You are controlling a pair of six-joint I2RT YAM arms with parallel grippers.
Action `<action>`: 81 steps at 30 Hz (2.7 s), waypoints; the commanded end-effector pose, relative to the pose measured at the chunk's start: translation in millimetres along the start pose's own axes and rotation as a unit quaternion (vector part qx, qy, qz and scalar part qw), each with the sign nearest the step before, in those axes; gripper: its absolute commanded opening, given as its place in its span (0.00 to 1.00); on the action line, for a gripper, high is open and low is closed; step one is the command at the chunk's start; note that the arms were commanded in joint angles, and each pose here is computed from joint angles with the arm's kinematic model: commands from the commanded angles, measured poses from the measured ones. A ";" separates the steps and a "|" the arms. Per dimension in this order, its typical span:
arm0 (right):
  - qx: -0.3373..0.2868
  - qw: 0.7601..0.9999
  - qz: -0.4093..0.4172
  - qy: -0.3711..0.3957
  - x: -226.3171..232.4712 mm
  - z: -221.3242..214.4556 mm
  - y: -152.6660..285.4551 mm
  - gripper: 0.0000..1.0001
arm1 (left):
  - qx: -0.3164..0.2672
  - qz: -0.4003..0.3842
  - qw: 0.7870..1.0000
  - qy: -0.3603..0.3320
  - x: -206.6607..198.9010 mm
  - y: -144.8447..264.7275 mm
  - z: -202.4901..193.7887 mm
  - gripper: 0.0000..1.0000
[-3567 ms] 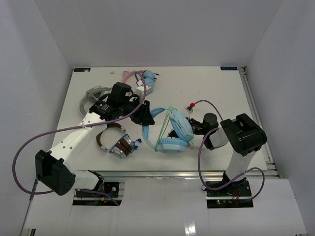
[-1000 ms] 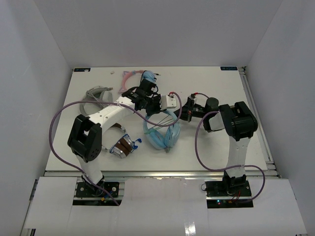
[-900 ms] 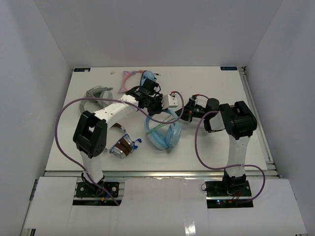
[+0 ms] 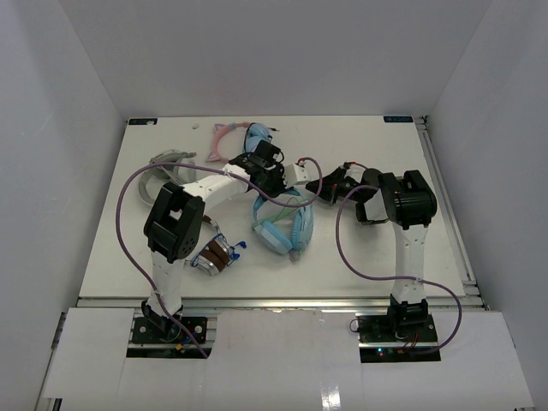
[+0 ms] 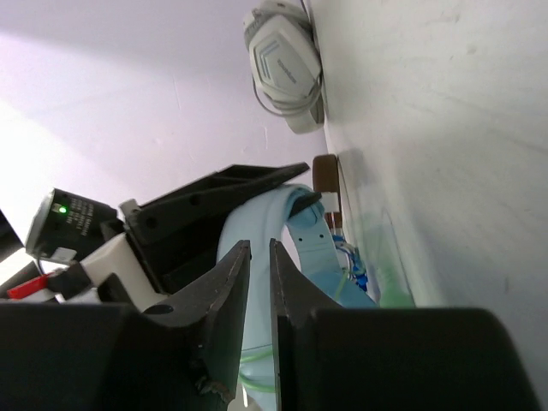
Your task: Wrap the headphones
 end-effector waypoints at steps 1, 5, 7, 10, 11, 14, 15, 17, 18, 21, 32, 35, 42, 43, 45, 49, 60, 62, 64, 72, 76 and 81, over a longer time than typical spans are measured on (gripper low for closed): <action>-0.036 0.970 0.131 0.201 39.7 -2.8 11.4 0.24 | 0.006 -0.004 1.000 0.004 -0.6 1.1 -6.6 0.08; -0.039 0.969 0.129 0.205 38.7 -3.3 11.7 0.21 | 0.011 0.000 1.000 0.006 0.0 0.2 -8.2 0.07; -0.041 0.969 0.127 0.205 37.5 -4.4 12.6 0.21 | 0.012 0.002 1.000 0.007 0.5 0.4 -8.6 0.08; -0.046 0.968 0.126 0.212 39.5 -4.9 15.5 0.21 | 0.018 0.009 1.000 0.010 1.7 -1.3 -10.5 0.11; -0.049 0.967 0.126 0.214 40.7 -4.9 17.5 0.21 | 0.022 0.013 1.000 0.012 2.6 -1.6 -11.4 0.17; -0.059 0.967 0.123 0.216 43.3 -5.3 23.9 0.22 | 0.029 0.026 0.999 0.015 5.8 -1.7 -12.2 0.27; -0.061 0.966 0.123 0.220 45.9 -5.8 25.6 0.22 | 0.029 0.026 0.999 0.016 5.7 -1.5 -12.0 0.28; -0.065 0.964 0.122 0.225 48.5 -7.2 29.1 0.22 | 0.025 0.027 0.999 0.019 6.1 0.2 -10.0 0.29; -0.067 0.963 0.122 0.230 49.6 -7.9 30.6 0.22 | 0.022 0.027 0.999 0.020 6.3 1.0 -8.6 0.31; -0.070 0.960 0.119 0.244 54.4 -11.0 33.9 0.21 | 0.015 0.029 0.999 0.023 7.4 4.0 -5.3 0.37; -0.071 0.959 0.101 0.255 54.0 -14.0 35.9 0.21 | 0.009 0.041 0.999 0.030 8.6 6.6 -4.4 0.46; -0.071 0.958 0.101 0.257 55.3 -13.5 36.3 0.21 | 0.002 0.040 0.999 0.031 8.5 7.4 -2.1 0.48; -0.073 0.957 0.103 0.260 58.1 -14.2 36.8 0.21 | -0.016 0.052 0.998 0.036 12.8 16.8 6.5 0.55; -0.074 0.957 0.103 0.261 59.0 -14.3 37.0 0.21 | -0.018 0.053 0.998 0.036 13.1 17.7 7.4 0.55; -0.076 0.956 0.104 0.263 60.0 -14.3 37.4 0.21 | -0.021 0.056 0.997 0.038 14.4 19.1 8.3 0.55; -0.078 0.955 0.104 0.265 62.1 -14.6 38.1 0.20 | -0.025 0.067 0.997 0.043 17.1 21.1 9.0 0.62; -0.083 0.957 0.101 0.260 56.4 -11.9 40.7 0.20 | -0.044 0.096 0.993 0.047 24.2 28.0 14.6 0.75; -0.081 0.956 0.103 0.261 57.1 -12.6 41.2 0.20 | -0.045 0.105 0.992 0.047 26.2 30.0 15.5 0.84; -0.082 0.956 0.105 0.263 58.3 -13.4 41.3 0.20 | -0.047 0.112 0.992 0.046 27.3 32.3 16.2 0.84; -0.082 0.954 0.107 0.269 63.2 -14.6 42.4 0.20 | -0.075 0.149 0.985 0.053 35.4 51.6 30.1 0.86; -0.082 0.954 0.106 0.269 64.6 -16.2 42.7 0.20 | -0.090 0.171 0.979 0.062 40.6 62.0 38.1 0.98; -0.084 0.953 0.106 0.271 69.8 -19.8 45.2 0.20 | -0.088 0.175 0.978 0.066 41.4 61.7 37.3 0.98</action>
Point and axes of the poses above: each gripper's point midway between its finger pads, its own y axis back along the fingers, its own x axis along the line the jaws close on, z = x × y, the point moved 7 cm from there along y, back along the fingers, and after that the axes turned 10 degrees about y, right-handed, at the moved point
